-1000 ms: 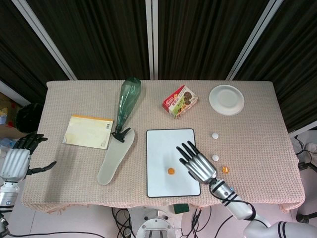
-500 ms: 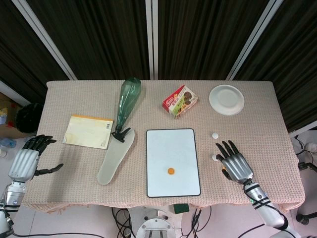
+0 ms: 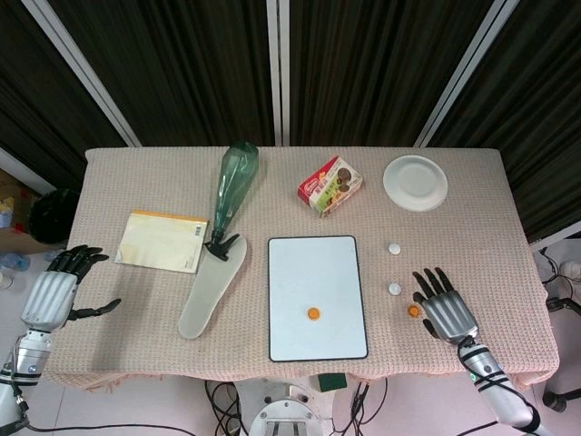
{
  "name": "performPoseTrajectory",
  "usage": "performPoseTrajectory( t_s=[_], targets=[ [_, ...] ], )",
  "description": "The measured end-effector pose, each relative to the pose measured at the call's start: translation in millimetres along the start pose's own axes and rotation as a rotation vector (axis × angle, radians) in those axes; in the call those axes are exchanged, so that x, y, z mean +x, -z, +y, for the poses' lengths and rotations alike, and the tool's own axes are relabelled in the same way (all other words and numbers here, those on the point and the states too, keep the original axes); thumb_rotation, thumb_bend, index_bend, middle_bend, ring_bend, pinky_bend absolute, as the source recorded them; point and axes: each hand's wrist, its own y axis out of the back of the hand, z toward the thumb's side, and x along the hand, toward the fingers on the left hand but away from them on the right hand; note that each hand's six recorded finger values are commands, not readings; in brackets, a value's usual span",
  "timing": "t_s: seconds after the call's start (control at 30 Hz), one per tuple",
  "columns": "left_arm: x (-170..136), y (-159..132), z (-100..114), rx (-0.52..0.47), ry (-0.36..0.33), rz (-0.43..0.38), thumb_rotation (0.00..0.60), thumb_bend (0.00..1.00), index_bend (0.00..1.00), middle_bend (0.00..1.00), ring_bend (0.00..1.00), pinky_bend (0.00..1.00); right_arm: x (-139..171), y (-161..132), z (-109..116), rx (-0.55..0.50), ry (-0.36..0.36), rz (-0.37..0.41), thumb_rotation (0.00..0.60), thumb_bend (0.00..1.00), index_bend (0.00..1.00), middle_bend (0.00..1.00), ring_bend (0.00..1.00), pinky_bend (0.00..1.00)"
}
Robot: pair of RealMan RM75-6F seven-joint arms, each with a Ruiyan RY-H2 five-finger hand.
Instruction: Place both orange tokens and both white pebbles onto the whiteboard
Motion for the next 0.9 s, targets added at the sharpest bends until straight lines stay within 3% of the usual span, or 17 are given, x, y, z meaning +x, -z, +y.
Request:
performPoseTrajectory(
  t_s=[0.9],
  targets=[
    [-0.9, 2.9, 1.4, 0.008, 0.010, 0.010, 0.350, 0.09, 0.26, 0.21, 0.13, 0.19, -10.4, -9.5, -4.7, -0.015, 0.023, 0.008, 0.600, 0.34, 0.53, 0.05, 0.00, 0.00]
  ],
)
